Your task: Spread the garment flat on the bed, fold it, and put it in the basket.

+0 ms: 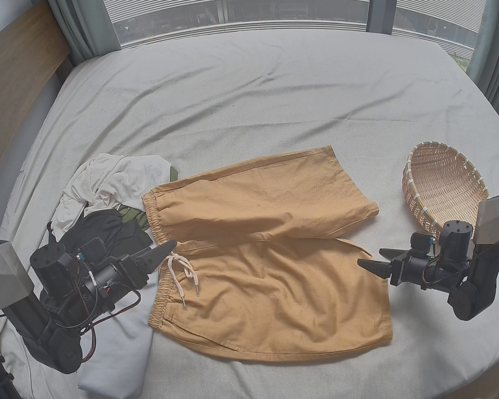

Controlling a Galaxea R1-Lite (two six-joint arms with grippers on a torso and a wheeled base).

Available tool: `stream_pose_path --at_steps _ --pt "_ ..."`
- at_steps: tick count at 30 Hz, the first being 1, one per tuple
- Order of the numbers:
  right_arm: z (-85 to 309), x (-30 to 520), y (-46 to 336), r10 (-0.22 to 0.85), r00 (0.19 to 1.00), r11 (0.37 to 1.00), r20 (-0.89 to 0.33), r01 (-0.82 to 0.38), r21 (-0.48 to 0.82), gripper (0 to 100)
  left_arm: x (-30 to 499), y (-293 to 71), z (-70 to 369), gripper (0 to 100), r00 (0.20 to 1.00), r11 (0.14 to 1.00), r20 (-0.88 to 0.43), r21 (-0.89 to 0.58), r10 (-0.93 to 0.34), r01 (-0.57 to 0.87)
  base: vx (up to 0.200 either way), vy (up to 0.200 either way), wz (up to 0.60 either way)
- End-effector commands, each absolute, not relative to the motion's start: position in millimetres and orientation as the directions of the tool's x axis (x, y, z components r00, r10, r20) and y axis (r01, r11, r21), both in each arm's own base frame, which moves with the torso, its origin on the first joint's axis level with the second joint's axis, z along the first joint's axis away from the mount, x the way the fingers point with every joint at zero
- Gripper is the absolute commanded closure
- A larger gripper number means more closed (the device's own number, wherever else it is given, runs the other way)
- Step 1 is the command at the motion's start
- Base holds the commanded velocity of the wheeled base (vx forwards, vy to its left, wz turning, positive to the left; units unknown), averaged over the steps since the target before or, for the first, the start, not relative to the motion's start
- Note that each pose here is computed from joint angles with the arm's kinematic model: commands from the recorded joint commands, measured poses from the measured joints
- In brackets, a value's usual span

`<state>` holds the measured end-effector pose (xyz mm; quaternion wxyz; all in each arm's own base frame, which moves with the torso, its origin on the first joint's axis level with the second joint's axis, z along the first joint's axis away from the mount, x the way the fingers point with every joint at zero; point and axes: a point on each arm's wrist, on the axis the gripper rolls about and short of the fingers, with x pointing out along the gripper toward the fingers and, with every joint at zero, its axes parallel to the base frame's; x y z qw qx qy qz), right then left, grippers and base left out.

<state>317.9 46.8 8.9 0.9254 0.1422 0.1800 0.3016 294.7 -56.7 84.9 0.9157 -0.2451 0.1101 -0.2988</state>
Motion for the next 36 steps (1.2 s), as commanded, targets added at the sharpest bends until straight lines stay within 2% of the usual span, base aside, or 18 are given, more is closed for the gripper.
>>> stream_pose_path --at_steps 1,12,19,22,30,36 --pt "9.0 301.4 49.1 0.619 0.732 0.77 -0.284 -0.494 0.404 0 294.1 -56.7 85.7 0 0.797 0.701 -0.051 -0.513 -0.602 0.496 0.0 0.0 0.0" --pt "6.9 280.9 64.5 0.668 0.669 0.723 -0.326 -0.477 0.5 0 294.8 -56.8 84.6 0 0.797 0.701 -0.054 -0.514 -0.602 0.494 0.0 0.0 0.0" --pt "37.6 276.6 70.7 0.747 0.627 0.61 -0.223 -0.512 0.604 0 294.6 -56.7 83.9 0 0.797 0.701 -0.057 -0.516 -0.602 0.493 0.0 0.0 0.0" --pt "48.0 280.9 70.0 0.753 0.632 0.588 -0.182 -0.523 0.616 0 294.5 -57.2 83.9 0 0.796 0.7 -0.057 -0.516 -0.603 0.494 0.0 0.0 0.0" --pt "49.5 291.9 66.0 0.737 0.657 0.597 -0.16 -0.521 0.61 0 294.0 -58.5 83.6 0 0.793 0.698 -0.058 -0.516 -0.606 0.496 0.0 0.0 0.0" --pt "35.6 301.4 61.3 0.719 0.67 0.616 -0.185 -0.49 0.617 0 294.0 -58.5 83.6 0 0.793 0.698 -0.058 -0.516 -0.606 0.496 0.0 0.0 0.0"
